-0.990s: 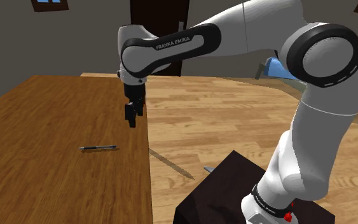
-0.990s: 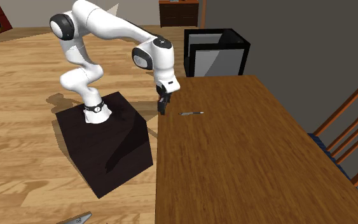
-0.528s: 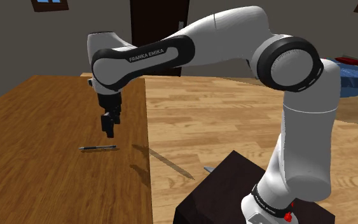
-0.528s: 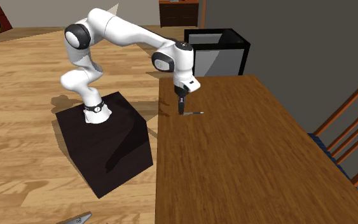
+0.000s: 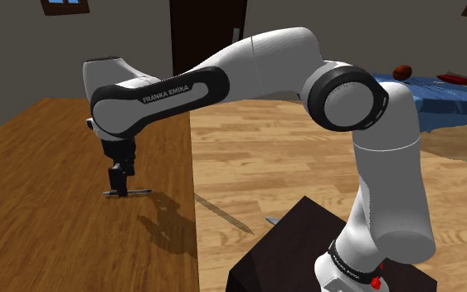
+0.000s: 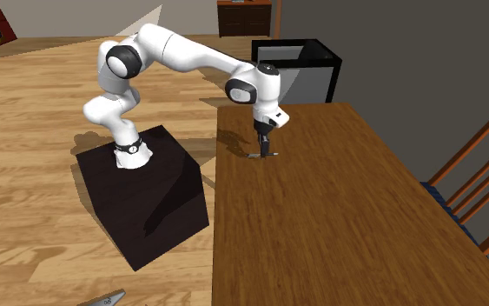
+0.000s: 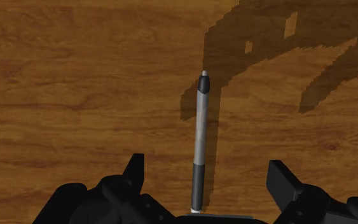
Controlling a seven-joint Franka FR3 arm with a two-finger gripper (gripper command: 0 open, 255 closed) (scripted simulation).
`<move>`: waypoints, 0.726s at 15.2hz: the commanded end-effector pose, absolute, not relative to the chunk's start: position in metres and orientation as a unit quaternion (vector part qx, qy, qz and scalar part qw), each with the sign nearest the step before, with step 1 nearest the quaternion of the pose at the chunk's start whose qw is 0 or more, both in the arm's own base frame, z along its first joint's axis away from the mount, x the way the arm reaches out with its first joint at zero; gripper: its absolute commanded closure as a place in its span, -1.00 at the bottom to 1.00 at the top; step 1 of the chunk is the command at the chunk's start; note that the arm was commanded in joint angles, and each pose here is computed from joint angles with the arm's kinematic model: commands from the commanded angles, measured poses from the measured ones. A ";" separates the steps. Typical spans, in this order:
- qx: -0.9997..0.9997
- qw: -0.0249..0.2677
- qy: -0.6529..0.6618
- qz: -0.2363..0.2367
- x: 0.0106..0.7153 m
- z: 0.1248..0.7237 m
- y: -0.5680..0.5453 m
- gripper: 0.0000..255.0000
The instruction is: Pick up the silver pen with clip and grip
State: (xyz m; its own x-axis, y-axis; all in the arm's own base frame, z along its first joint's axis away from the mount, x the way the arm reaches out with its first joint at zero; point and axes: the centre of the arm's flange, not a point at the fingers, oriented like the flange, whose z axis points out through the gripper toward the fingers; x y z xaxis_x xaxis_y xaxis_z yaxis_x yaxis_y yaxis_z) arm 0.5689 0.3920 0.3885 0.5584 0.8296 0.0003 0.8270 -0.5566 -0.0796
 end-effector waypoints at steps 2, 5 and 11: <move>-0.882 0.035 -0.470 0.018 0.569 0.373 0.393 -1.00; -0.882 0.035 -0.470 0.018 0.569 0.364 0.393 -1.00; -0.882 0.035 -0.470 0.018 0.568 0.364 0.391 1.00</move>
